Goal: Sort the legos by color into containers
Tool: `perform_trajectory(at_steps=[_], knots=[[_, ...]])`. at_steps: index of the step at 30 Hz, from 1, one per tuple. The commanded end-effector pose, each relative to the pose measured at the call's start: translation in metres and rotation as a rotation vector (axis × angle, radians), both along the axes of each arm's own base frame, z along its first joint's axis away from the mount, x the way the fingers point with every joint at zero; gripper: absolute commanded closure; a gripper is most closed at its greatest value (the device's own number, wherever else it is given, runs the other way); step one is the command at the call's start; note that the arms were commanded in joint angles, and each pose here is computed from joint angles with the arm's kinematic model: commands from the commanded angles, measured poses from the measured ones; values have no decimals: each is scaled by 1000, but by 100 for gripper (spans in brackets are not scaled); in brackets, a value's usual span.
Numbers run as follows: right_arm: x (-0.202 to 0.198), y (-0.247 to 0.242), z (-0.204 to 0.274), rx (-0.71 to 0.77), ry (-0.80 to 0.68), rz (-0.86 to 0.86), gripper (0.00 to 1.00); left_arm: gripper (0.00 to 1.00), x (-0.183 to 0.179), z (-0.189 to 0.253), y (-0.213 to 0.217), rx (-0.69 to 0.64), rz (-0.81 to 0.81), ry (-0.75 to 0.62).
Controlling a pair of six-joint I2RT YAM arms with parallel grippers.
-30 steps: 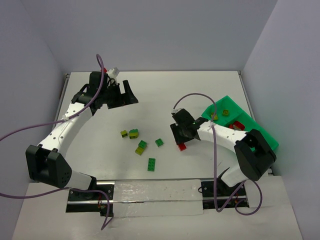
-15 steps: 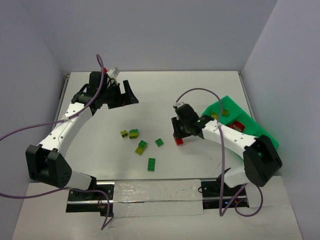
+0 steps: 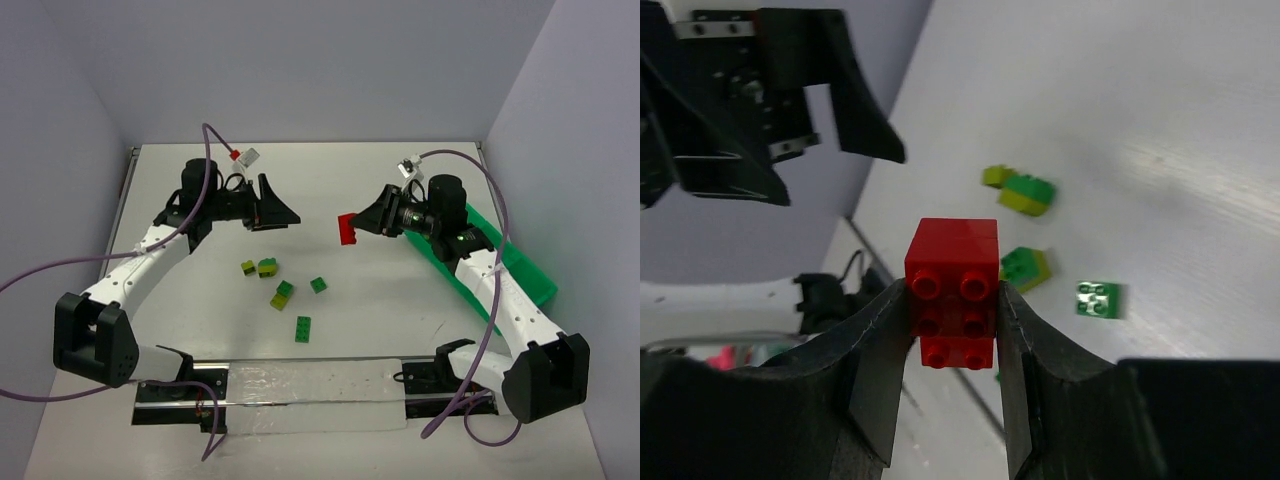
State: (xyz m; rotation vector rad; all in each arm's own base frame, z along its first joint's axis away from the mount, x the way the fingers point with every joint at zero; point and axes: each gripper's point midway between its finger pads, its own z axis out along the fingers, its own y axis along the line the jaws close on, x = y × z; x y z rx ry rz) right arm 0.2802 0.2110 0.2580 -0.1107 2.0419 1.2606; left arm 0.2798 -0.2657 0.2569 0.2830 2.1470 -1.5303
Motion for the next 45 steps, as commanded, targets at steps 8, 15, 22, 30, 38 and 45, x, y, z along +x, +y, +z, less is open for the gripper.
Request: perform_trajectory(at_steps=[8,15,22,30,38,45], knots=[[-39,19,69,209,-106,224,97,3,-40,63,-44,-172,-249,-146],[-50,24,79,258,-117,275,97,4,-46,74,-57,-218,-280,-160],[-61,35,89,267,-136,343,96,7,-54,85,-71,-258,-330,-170],[-62,39,88,267,-132,354,96,33,-59,85,-80,-273,-348,-149],[-48,30,76,215,-103,260,97,100,-58,82,-79,-250,-334,-148],[2,-43,46,21,-73,-142,96,100,-47,72,-66,-190,-260,-157]])
